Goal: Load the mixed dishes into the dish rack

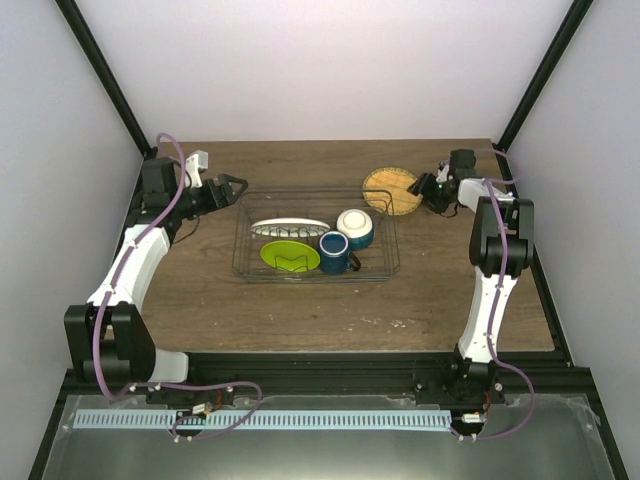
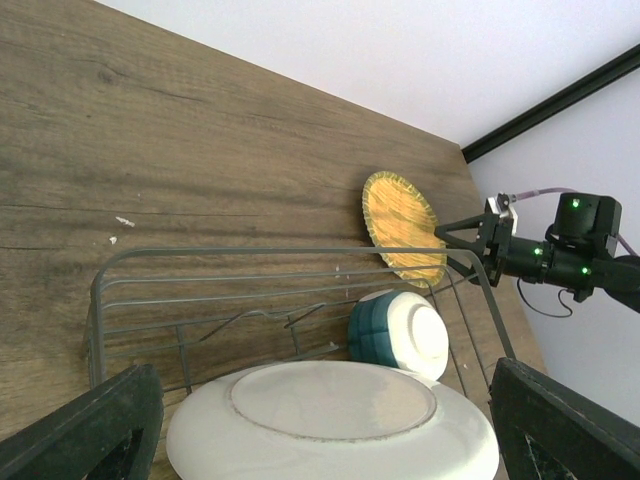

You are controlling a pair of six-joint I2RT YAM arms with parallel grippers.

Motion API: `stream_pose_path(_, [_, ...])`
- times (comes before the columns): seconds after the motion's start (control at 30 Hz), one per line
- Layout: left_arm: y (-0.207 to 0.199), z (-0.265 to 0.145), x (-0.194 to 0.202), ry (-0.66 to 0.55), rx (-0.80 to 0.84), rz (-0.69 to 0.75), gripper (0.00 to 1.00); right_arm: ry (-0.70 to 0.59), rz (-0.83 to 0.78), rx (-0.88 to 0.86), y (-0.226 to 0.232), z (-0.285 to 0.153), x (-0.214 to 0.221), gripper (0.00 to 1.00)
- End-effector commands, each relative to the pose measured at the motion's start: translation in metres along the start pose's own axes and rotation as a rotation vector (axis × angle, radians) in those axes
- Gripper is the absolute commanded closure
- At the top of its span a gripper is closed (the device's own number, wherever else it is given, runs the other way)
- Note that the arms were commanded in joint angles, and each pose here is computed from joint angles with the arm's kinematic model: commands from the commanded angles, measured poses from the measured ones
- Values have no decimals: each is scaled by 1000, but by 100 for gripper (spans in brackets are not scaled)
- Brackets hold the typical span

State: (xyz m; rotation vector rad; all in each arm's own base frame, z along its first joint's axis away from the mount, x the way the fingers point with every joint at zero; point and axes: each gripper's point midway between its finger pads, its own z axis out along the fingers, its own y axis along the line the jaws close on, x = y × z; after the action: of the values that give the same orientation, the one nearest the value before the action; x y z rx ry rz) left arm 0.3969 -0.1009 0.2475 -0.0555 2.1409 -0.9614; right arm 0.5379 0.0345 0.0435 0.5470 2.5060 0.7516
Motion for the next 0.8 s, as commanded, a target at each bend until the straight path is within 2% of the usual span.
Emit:
stream_pose_path(0.0, [-9, -7, -8, -31, 26, 34, 9, 78, 29, 10, -5, 22, 21, 40])
stream_pose_path(0.2, [-8, -7, -8, -29, 26, 33, 9, 112, 36, -15, -4, 34, 31, 53])
stream_pose_path(0.43, [-6, -5, -8, -26, 27, 27, 9, 134, 25, -35, -2, 42, 36, 82])
stream_pose_path(0.6, [-3, -5, -6, -23, 20, 22, 9, 135, 9, -43, -2, 43, 36, 97])
stream_pose_path(0.77, [0, -3, -5, -17, 9, 16, 9, 99, -15, -61, 5, 36, 31, 99])
